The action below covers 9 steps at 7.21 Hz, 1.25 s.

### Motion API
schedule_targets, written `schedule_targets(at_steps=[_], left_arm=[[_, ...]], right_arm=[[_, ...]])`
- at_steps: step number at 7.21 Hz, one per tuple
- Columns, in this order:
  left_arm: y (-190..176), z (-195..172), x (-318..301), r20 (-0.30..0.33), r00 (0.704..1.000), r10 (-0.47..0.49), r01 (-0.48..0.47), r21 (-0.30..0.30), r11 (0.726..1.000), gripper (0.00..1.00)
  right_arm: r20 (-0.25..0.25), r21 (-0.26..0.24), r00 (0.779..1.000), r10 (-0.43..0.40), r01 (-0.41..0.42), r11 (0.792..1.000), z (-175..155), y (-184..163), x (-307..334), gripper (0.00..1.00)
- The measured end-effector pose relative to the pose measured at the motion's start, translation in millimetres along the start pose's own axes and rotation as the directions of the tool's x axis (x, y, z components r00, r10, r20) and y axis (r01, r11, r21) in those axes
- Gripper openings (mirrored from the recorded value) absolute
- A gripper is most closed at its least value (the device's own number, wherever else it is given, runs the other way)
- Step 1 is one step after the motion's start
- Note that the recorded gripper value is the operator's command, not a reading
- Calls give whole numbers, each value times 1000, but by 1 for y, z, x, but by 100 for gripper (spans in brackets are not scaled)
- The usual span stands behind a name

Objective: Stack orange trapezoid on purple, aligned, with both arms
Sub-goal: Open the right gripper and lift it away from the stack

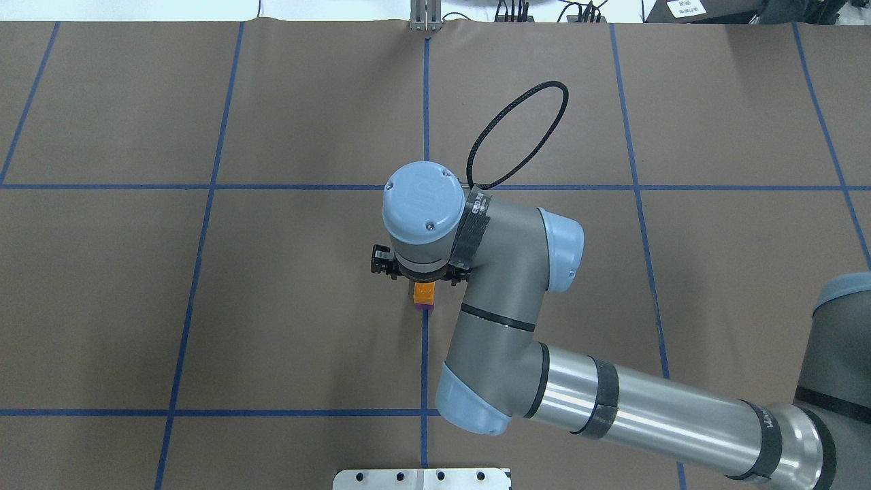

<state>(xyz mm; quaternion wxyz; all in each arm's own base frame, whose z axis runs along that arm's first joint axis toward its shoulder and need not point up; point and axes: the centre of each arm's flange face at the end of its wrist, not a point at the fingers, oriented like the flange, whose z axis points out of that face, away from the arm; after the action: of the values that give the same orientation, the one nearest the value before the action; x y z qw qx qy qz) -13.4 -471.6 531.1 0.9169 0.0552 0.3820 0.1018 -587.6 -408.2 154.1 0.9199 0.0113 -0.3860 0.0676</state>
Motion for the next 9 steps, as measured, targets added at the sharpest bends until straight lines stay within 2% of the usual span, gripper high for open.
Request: schedule_targets(at_steps=[3,5,7,8,9], left_arm=[[2,11,-21,3,999,-48,48,-23,999,100],[12,9,-39,4,998,-63,63,-14,998,100],[36,14,-59,8,1000,-5,5,22,1000,100],[46,19,-65,10,1000,6,-7,32,999,100],[51,22,-69,14,1000,5,-6,32,999,100]], right_arm=[[18,-2,999,-32,32,1000,-66,-86,100,100],[-8,2,989,-146,146,989,-107,-150,213,100],[-52,-25,953,-298,297,954,-121,-198,350,100],[-65,-51,933,-354,351,935,-125,-210,423,100],[-77,-74,923,-378,372,925,-129,-212,498,100]])
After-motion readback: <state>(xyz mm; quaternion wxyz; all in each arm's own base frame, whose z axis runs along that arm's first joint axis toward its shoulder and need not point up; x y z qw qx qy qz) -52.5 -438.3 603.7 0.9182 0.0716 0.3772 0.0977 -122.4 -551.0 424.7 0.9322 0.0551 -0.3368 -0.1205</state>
